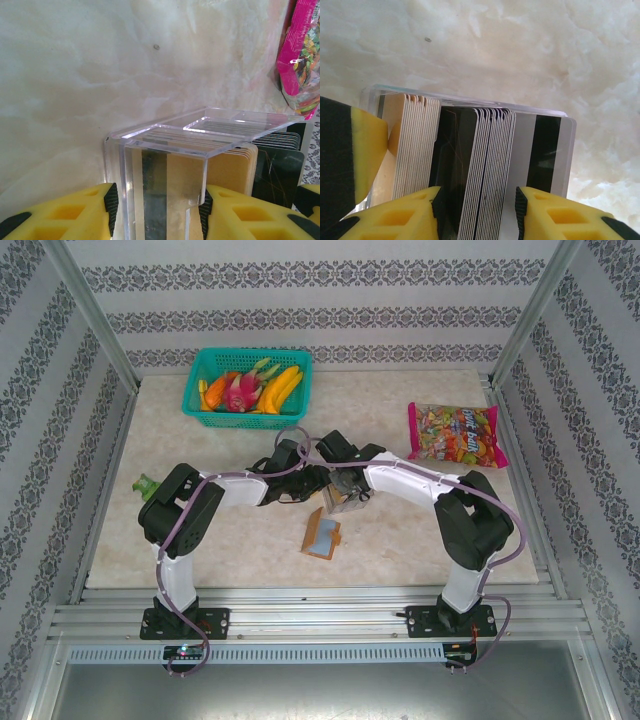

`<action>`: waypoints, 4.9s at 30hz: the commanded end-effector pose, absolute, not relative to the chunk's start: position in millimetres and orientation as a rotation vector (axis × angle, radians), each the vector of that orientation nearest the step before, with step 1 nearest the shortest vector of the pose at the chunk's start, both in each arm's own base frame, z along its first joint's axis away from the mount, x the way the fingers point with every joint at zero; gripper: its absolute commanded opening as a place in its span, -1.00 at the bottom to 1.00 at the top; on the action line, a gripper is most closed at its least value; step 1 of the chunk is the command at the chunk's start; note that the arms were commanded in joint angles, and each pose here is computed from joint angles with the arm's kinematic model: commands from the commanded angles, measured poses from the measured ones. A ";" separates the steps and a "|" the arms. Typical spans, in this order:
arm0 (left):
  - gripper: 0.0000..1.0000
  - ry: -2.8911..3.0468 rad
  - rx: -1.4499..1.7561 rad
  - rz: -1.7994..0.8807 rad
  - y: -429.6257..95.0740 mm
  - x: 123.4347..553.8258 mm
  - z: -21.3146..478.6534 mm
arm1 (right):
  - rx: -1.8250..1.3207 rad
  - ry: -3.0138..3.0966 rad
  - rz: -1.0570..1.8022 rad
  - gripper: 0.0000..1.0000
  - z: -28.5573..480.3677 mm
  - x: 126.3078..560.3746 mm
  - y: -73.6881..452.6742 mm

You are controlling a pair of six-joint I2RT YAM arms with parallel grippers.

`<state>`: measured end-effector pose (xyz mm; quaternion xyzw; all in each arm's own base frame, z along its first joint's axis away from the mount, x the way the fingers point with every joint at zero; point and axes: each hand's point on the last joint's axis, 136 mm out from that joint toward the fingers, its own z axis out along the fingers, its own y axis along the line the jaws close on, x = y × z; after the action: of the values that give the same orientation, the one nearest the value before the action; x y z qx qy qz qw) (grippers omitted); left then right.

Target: Put the credit cards into the card holder

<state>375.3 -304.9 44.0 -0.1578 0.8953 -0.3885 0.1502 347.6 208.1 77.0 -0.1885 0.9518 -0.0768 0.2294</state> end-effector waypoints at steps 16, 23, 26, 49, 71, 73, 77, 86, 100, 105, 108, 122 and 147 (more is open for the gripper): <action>-0.04 2.639 -0.502 -1.053 -296.2 364.8 22.8 | -0.500 2.556 -0.325 -0.34 104.6 351.6 194.5; -0.04 2.645 -0.503 -1.053 -296.5 364.4 21.0 | -0.506 2.560 -0.313 -0.47 104.4 350.6 196.2; -0.05 2.645 -0.501 -1.053 -296.7 364.5 21.5 | -0.508 2.561 -0.299 -0.52 105.1 350.1 198.0; -0.05 2.638 -0.500 -1.059 -297.8 366.3 25.7 | -0.339 2.641 -0.019 -0.99 122.1 331.6 225.2; 0.42 2.598 -0.309 -1.000 -292.9 353.3 83.0 | 0.222 2.434 0.178 -1.00 185.2 303.3 211.7; 0.52 2.627 -0.241 -0.893 -284.9 341.9 90.7 | 0.273 2.390 0.245 -1.00 187.3 295.7 203.4; 0.64 2.719 -0.067 -0.651 -273.4 303.5 99.2 | 0.338 2.332 0.324 -1.00 182.3 276.4 180.8; 0.81 2.822 0.346 -0.226 -271.6 240.8 85.4 | 0.478 2.337 0.485 -1.00 148.2 246.9 161.9; -0.58 2.812 0.300 -0.105 -244.1 229.3 74.7 | 0.392 2.433 0.691 -1.00 127.3 227.3 191.7; -0.94 2.798 0.172 -0.291 -247.4 227.1 75.3 | 0.347 2.445 0.730 -1.00 126.8 223.9 202.0; -1.00 2.781 0.076 -0.411 -248.3 227.8 79.0 | 0.320 2.451 0.749 -1.00 127.8 222.8 209.3; -1.00 2.611 -0.393 -0.844 -245.9 221.6 83.0 | -0.009 2.526 0.627 -1.00 127.0 223.0 281.1; -0.99 2.637 -0.408 -0.777 -226.7 208.9 60.5 | 0.087 2.645 0.460 -1.00 68.6 220.5 231.3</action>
<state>207.4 -233.1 65.0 -0.1441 0.9321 -0.2841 0.1725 221.4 229.3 63.7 0.0310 0.9637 0.1448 0.2223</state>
